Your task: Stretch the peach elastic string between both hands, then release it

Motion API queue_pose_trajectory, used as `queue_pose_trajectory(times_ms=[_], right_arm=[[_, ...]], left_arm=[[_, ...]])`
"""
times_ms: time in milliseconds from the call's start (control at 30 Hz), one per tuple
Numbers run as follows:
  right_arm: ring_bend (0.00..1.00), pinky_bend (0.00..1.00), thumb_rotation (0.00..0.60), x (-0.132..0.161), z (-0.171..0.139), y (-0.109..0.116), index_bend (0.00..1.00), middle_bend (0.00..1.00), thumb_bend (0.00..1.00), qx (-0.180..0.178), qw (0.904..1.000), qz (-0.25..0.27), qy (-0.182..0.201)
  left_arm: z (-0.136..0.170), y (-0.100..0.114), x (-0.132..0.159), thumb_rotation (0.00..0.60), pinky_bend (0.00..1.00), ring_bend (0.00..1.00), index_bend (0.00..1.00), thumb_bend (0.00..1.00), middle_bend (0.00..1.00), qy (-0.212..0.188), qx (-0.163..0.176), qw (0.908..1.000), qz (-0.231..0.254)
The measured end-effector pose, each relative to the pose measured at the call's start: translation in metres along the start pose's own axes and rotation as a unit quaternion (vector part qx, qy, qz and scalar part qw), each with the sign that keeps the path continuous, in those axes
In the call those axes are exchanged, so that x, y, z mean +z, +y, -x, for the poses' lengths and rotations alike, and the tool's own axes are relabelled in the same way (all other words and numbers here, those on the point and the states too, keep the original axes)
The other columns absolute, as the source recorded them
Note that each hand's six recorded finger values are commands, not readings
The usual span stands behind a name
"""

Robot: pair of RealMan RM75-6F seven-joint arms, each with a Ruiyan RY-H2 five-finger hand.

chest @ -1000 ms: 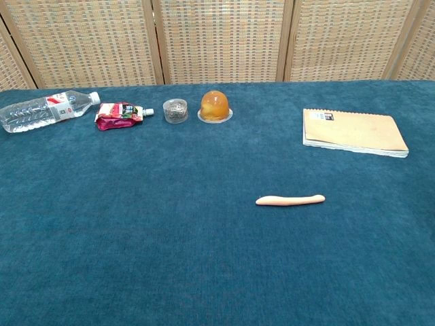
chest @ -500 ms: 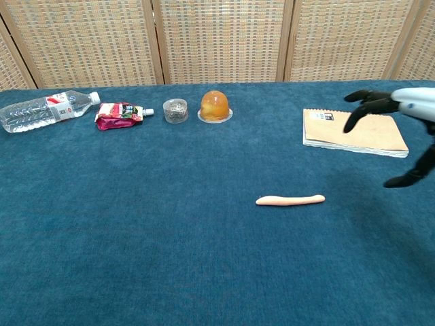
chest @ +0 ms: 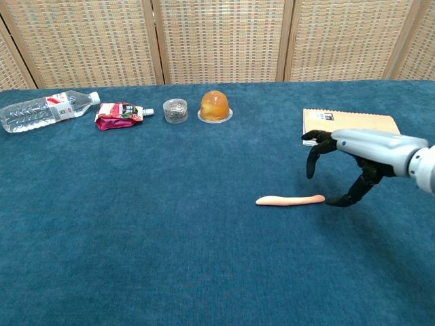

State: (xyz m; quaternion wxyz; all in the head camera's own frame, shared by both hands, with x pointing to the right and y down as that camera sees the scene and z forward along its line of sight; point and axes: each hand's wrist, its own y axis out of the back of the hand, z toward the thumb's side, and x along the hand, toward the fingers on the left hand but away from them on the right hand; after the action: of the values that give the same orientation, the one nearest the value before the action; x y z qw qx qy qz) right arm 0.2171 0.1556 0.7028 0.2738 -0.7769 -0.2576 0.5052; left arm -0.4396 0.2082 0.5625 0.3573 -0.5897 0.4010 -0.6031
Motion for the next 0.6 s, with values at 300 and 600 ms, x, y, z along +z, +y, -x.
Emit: queue_pose_trajectory(times_ms=[300,600], right_arm=[[0.00,0.00,0.600,0.009,0.018,-0.016,0.45,0.01,0.48,0.015,0.9998,-0.014,-0.003],[0.00,0.00,0.600,0.010,0.025,-0.021,0.46,0.02,0.49,0.018,0.9996,-0.019,-0.009]], left_arm=[[-0.002,-0.004,0.001,0.600,0.00,0.00,0.00,0.00,0.00,0.000,-0.005,1.0000,-0.005],[-0.003,-0.005,-0.001,0.600,0.00,0.00,0.00,0.00,0.00,0.004,-0.007,1.0000,-0.003]])
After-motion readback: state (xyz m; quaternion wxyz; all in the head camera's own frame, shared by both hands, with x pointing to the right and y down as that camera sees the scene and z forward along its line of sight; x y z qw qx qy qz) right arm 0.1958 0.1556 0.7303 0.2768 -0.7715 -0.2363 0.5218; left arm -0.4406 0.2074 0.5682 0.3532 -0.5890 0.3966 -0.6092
